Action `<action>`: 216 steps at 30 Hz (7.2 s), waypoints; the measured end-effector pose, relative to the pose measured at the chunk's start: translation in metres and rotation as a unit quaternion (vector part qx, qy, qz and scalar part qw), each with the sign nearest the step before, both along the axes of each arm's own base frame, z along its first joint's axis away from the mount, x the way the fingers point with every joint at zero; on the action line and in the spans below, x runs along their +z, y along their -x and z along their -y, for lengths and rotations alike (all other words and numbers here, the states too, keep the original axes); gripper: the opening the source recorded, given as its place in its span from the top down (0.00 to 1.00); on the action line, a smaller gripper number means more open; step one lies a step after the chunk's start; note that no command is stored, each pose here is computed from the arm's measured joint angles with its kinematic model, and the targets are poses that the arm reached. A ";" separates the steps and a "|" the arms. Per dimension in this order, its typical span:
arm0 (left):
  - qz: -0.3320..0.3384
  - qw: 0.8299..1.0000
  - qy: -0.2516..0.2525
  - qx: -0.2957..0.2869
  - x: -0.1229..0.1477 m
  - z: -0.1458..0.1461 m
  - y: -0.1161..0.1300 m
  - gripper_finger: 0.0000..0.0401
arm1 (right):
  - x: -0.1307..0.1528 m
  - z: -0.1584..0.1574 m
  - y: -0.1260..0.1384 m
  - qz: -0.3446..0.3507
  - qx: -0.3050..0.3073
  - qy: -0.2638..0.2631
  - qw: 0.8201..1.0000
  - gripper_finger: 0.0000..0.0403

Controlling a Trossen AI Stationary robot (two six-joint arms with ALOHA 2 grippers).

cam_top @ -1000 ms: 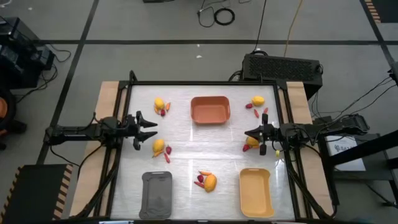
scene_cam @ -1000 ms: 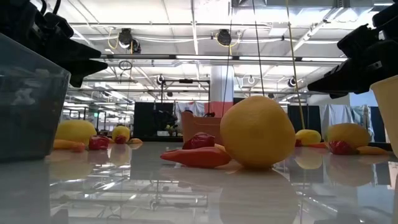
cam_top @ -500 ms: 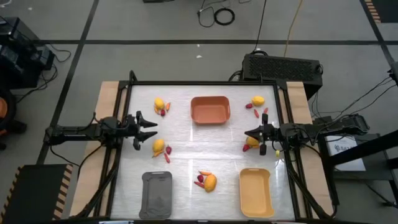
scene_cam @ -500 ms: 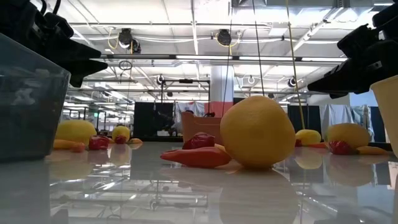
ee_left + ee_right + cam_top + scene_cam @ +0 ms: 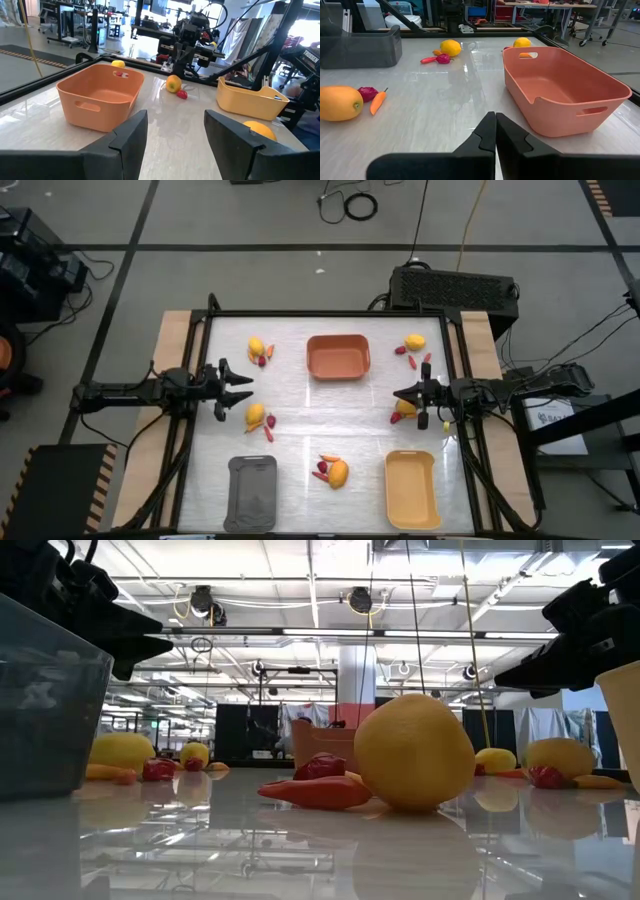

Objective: Sort produce into baskets

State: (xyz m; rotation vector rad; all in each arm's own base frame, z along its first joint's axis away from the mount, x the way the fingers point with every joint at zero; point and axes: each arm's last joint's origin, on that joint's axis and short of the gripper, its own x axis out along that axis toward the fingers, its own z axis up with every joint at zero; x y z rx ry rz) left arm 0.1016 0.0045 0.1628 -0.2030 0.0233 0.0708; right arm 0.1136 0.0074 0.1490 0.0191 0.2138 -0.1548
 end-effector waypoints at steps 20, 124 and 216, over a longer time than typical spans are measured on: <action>0.000 1.000 0.000 0.000 0.000 0.000 0.000 0.49 | 0.000 0.000 0.000 0.000 0.000 0.000 1.000 1.00; -0.632 0.729 0.211 0.155 0.008 0.015 -0.126 0.13 | 0.038 -0.013 -0.065 -0.026 0.006 0.126 0.992 0.61; -0.459 0.861 0.089 0.201 0.109 -0.111 -0.192 0.24 | 0.039 -0.006 -0.062 -0.038 -0.112 0.159 0.980 0.61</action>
